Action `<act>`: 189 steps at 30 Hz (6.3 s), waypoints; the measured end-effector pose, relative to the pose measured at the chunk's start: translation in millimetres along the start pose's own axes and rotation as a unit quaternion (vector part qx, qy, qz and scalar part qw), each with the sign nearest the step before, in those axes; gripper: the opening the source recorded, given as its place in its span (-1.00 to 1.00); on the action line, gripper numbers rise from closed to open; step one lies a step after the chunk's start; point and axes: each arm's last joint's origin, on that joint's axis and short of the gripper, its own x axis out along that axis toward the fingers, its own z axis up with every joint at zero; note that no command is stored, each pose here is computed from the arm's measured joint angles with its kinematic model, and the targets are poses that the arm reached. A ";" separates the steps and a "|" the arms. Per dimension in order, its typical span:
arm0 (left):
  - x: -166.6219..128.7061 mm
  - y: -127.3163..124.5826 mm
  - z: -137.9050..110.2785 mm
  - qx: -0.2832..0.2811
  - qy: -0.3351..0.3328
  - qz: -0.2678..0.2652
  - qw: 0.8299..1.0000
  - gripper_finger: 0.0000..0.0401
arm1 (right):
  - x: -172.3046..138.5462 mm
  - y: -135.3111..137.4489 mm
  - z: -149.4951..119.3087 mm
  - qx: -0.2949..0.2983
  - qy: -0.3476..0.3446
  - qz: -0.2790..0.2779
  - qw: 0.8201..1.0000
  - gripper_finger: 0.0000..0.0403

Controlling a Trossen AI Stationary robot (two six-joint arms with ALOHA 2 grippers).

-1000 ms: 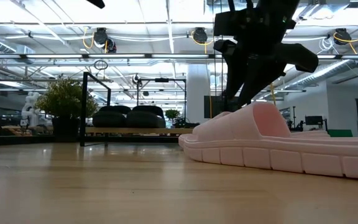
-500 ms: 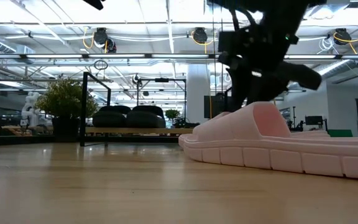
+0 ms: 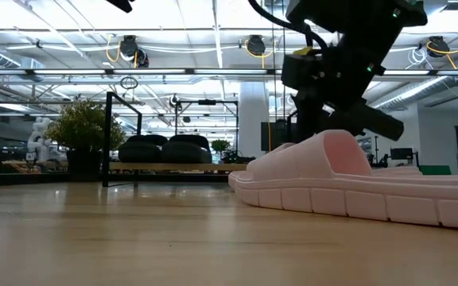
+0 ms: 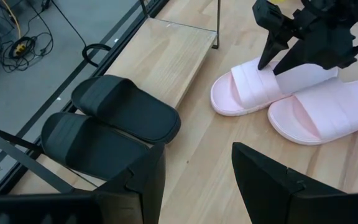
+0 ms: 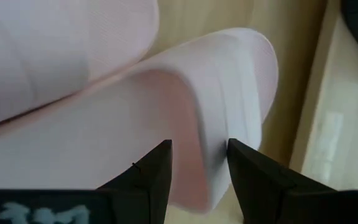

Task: Pick and place slides into the shelf
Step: Put the top pink slipper on the shelf

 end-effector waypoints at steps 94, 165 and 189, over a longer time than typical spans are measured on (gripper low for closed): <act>-0.1 0.7 0.6 -0.002 -0.009 0.011 1.000 -0.09 | 6.0 -174.7 -44.2 0.335 0.137 -0.223 0.905 -1.00; 0.0 0.7 0.5 0.022 -0.009 0.010 1.000 -0.09 | 50.7 -174.1 -47.6 0.286 0.178 -0.226 0.914 -1.00; 0.1 0.6 0.5 0.023 -0.008 0.010 1.000 -0.09 | 50.3 -172.3 -51.6 0.276 0.197 -0.218 0.915 -0.88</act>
